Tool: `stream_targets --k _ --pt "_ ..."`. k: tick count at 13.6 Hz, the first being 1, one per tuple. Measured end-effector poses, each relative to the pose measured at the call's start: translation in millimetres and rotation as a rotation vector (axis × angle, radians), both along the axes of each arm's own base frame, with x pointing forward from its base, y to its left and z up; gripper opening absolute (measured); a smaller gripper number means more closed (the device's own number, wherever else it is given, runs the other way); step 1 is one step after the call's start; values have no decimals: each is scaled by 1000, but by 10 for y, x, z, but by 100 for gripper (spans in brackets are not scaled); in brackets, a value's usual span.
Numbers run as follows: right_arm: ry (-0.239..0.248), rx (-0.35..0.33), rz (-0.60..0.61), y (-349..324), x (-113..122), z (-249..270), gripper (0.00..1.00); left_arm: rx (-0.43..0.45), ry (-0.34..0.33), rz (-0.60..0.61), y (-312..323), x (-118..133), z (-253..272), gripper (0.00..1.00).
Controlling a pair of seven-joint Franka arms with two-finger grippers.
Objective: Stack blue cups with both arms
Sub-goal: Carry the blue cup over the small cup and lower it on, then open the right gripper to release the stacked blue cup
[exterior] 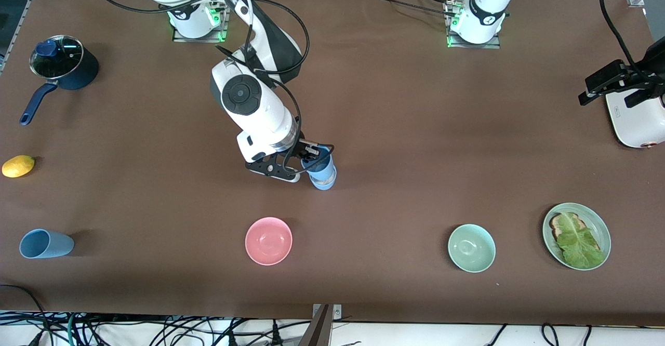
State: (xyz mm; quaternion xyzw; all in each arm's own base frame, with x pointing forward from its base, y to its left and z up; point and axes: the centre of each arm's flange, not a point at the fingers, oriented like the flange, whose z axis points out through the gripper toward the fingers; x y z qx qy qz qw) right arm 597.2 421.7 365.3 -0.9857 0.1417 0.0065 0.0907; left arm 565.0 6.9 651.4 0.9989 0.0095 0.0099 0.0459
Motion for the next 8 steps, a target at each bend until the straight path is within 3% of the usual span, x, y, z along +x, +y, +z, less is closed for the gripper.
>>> stream_targets --k 8 --pt "-10 -21 30 133 -52 -219 5 62 4 -12 -12 3 -15 100"
